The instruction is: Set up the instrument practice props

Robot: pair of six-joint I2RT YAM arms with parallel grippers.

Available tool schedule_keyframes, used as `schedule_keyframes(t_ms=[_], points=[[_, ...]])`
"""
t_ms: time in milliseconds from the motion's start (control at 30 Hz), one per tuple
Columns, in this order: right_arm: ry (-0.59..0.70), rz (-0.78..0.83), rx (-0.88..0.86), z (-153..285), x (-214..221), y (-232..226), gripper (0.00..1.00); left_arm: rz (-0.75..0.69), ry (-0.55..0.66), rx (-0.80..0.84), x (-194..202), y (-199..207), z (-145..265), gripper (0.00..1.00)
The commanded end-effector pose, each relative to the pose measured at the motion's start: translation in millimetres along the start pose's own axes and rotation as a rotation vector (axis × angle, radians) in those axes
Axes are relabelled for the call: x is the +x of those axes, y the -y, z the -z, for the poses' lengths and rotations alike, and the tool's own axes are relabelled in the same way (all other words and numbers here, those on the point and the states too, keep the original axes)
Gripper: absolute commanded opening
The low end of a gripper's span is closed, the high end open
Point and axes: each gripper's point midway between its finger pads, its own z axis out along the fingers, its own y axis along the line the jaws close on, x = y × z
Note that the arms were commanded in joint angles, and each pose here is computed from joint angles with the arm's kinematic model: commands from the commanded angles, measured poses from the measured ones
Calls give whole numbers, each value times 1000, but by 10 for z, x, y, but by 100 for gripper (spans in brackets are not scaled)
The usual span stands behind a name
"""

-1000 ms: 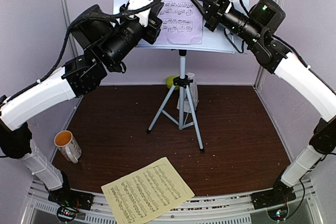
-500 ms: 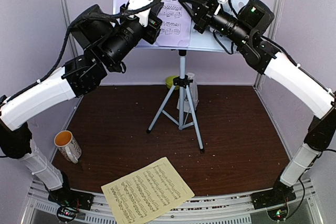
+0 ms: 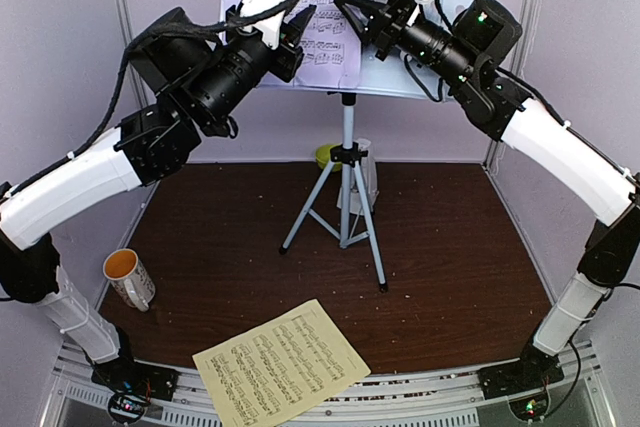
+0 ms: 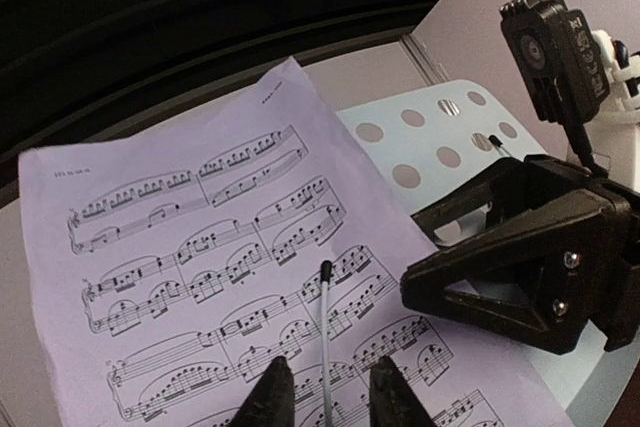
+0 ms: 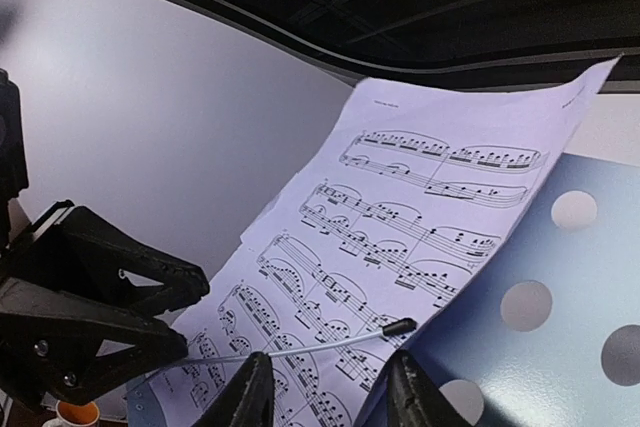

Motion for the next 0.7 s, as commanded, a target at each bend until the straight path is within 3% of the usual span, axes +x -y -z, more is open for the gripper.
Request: schedule_keyframes(t_ms=[0, 200, 300, 467, 667], points=[[31, 32, 26, 31, -178, 38, 41, 31, 85, -40, -295, -264, 114, 39], [39, 43, 36, 57, -210, 48, 52, 8, 71, -22, -298, -226, 155, 58], [43, 52, 43, 86, -257, 54, 64, 9, 68, -18, -304, -258, 222, 66], [50, 75, 66, 171, -389, 75, 81, 46, 51, 7, -299, -327, 371, 72], [54, 84, 86, 332, -597, 73, 92, 100, -41, 56, -121, -327, 563, 76]])
